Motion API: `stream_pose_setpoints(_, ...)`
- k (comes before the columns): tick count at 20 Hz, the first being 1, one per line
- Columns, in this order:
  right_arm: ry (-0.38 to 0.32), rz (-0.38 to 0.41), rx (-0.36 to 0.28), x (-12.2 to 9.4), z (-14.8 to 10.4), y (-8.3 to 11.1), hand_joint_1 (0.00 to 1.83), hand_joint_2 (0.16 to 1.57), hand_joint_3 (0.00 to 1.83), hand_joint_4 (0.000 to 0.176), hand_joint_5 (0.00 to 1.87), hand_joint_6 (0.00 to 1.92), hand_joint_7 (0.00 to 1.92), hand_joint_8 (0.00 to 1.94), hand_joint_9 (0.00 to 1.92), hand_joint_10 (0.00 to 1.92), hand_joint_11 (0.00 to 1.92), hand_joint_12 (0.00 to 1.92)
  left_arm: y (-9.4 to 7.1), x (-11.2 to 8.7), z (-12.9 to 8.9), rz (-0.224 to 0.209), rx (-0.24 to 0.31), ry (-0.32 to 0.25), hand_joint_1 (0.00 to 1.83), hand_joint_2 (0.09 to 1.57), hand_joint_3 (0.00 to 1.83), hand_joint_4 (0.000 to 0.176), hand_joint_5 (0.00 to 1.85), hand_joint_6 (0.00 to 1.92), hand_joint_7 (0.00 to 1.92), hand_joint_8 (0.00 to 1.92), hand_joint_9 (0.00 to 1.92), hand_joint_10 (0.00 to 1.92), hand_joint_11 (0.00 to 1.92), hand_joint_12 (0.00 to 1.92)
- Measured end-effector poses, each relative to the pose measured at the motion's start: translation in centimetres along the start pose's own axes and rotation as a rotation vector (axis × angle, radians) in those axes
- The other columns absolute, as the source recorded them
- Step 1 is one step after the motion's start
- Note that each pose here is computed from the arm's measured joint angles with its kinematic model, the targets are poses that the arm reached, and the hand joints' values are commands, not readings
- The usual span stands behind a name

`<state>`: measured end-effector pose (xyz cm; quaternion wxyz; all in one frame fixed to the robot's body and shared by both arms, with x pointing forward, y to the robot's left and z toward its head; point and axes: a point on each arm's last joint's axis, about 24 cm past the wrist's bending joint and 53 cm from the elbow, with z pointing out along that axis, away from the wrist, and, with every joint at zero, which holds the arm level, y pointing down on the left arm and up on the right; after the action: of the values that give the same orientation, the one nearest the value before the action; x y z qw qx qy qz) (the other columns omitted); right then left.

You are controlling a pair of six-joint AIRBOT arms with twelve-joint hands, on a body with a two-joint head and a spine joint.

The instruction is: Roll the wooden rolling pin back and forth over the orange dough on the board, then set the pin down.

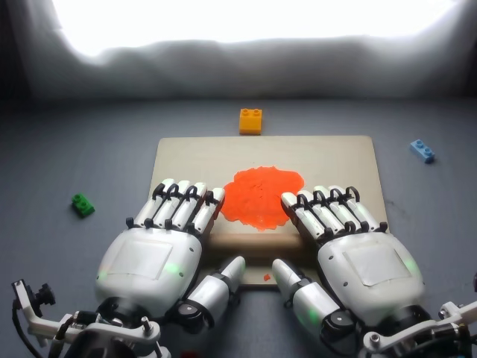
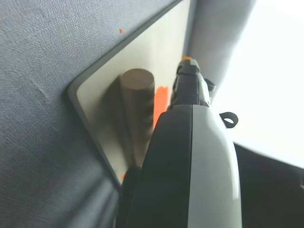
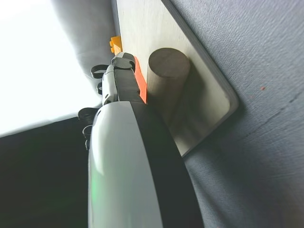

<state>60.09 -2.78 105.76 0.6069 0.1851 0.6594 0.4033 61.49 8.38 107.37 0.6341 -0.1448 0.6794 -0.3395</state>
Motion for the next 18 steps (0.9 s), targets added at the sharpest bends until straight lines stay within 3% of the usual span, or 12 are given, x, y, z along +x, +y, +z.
stream_pose_setpoints(18, -0.016, 0.007, 0.001, -0.8, 1.3, -1.0, 0.00, 1.55, 0.00, 0.000, 0.14, 0.00, 0.14, 0.00, 0.09, 0.00, 0.00, 0.18, 0.0, 0.5, 1.2, -0.021, 0.000, -0.012, 0.00, 1.49, 0.01, 0.000, 0.07, 0.00, 0.04, 0.00, 0.00, 0.00, 0.00, 0.00)
